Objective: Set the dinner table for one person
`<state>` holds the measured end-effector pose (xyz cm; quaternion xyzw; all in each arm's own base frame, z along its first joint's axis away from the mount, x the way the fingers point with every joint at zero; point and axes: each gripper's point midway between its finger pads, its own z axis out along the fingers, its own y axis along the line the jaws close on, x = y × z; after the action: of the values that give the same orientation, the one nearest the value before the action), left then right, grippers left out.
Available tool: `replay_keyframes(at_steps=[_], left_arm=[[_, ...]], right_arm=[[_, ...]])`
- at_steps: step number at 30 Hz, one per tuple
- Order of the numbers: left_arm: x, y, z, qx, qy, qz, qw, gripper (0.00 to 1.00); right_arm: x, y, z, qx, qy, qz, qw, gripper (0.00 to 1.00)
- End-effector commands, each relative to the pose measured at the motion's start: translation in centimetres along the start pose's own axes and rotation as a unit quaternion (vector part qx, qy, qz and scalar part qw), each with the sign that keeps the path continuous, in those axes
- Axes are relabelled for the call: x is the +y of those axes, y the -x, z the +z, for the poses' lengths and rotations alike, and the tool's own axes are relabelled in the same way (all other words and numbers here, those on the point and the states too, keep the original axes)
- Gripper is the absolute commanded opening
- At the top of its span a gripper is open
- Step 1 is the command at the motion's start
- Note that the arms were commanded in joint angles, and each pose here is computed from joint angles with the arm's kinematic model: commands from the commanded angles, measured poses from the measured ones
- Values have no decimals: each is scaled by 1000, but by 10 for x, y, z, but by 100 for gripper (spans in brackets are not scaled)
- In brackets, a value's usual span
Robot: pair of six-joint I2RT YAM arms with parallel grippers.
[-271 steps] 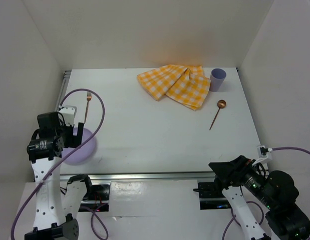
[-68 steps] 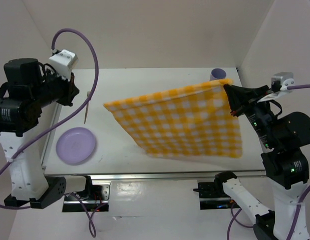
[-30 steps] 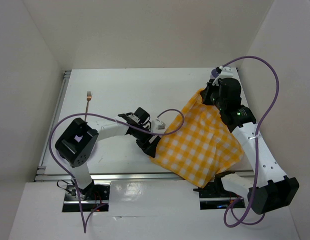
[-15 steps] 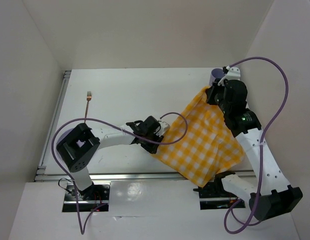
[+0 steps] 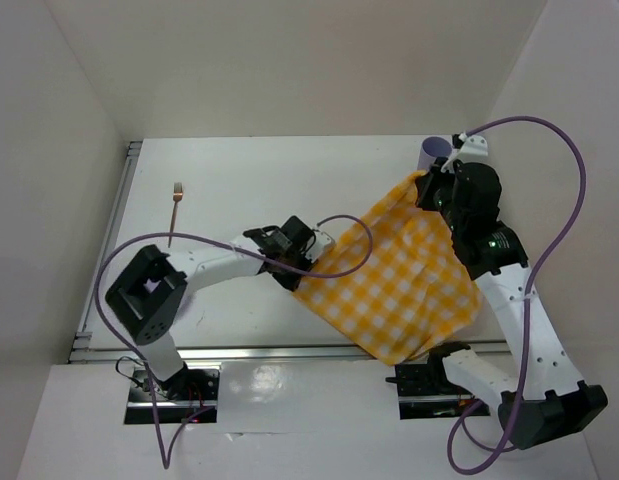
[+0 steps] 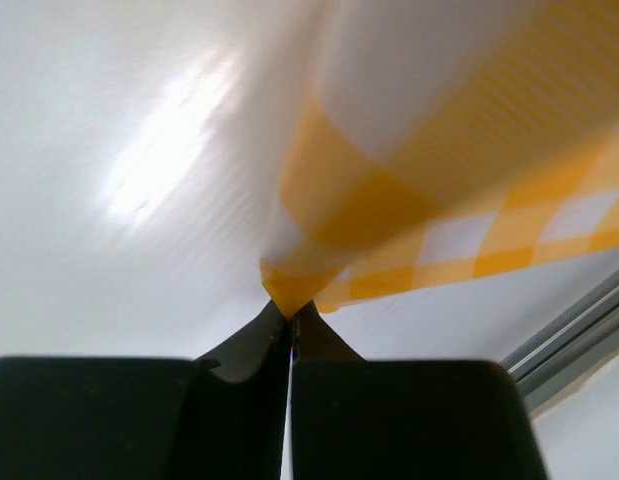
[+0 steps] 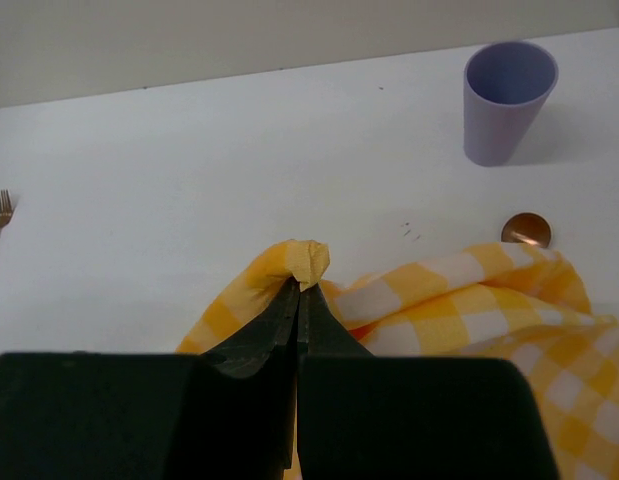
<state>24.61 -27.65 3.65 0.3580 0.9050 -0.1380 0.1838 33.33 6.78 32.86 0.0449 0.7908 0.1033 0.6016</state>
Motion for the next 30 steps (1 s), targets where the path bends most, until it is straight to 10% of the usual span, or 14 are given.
replay_keyframes(at_steps=[1,20,30], left_arm=[[35,33,-77,-62,74,98,990,0],[107,35,-387,-169,355,139,909,0],[101,9,-447,-197,370,103,902,0]], right_arm=[[5,43,-26,-62,8,8,998,0],[57,87,-110,-115,161,-2,980,0],[64,93,-154,-116,190,15,975,0]])
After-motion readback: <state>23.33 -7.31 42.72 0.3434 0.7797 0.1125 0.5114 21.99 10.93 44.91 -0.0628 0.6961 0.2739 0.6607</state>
